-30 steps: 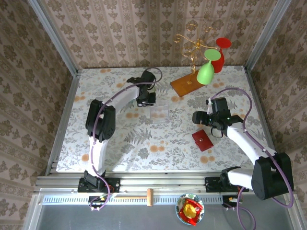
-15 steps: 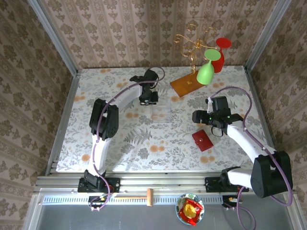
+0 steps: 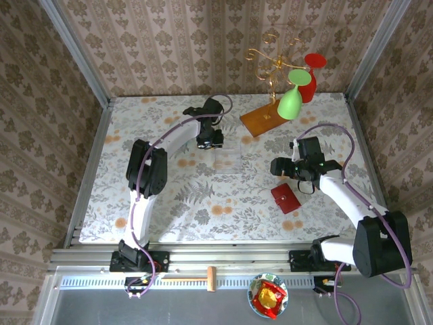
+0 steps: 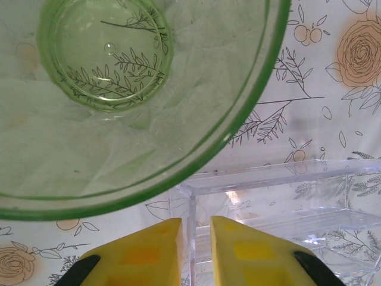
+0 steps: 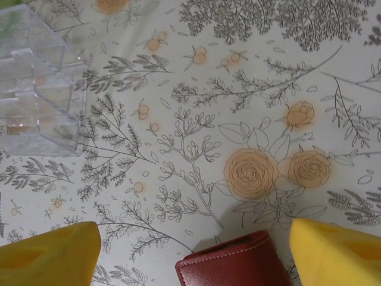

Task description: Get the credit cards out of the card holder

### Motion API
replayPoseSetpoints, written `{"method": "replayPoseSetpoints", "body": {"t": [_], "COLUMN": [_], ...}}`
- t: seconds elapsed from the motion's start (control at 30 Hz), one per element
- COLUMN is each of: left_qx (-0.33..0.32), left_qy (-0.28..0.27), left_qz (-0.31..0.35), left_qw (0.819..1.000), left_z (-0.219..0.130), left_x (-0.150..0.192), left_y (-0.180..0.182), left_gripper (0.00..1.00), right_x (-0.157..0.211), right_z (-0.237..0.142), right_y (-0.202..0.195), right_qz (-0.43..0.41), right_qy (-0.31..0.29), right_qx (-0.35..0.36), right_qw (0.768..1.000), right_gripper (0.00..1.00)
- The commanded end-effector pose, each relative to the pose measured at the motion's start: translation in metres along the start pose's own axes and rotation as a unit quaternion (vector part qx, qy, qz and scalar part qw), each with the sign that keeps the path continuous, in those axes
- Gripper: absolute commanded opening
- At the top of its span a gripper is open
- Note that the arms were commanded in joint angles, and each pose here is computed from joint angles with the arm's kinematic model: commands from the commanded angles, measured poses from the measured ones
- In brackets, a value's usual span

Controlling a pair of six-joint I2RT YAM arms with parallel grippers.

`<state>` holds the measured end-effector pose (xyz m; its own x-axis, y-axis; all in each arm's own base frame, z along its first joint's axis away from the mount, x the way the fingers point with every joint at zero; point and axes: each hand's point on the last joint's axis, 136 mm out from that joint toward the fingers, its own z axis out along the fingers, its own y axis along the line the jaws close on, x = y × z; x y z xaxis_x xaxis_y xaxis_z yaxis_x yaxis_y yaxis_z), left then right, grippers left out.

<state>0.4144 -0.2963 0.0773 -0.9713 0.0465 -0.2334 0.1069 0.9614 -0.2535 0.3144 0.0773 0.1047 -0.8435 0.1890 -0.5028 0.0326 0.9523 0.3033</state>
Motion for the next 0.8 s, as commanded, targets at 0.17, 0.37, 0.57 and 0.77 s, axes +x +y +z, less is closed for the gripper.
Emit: {"method": "replayPoseSetpoints", "body": {"t": [0.17,0.37,0.57,0.77], "left_qx": [0.028,0.041,0.05,0.049], "left_qy": [-0.023,-0.034,-0.05,-0.069], "left_qz": [0.006,0.007,0.003,-0.009], "left_qw": [0.999,0.999,0.997,0.996], "left_z": [-0.036,-0.048,-0.064,-0.082], "left_x": [-0.002,-0.001,0.001,0.006], "left_y": [-0.012,-0.009,0.002,0.025], "left_gripper": [0.26,0.31,0.32,0.33], "right_x": [0.019,0.029,0.041,0.044], "right_z": [0.008,0.022,0.04,0.05], "right_y": [-0.008,-0.004,-0.007,0.005], "right_qz": [0.05,0.058,0.066,0.067], "right_qy": [0.056,0.092,0.123,0.136], "right_qx": [0.018,0.004,0.005,-0.016], "right_qw": [0.997,0.994,0.99,0.988], "right_gripper": [0.85,0.85,0.85,0.85]}}
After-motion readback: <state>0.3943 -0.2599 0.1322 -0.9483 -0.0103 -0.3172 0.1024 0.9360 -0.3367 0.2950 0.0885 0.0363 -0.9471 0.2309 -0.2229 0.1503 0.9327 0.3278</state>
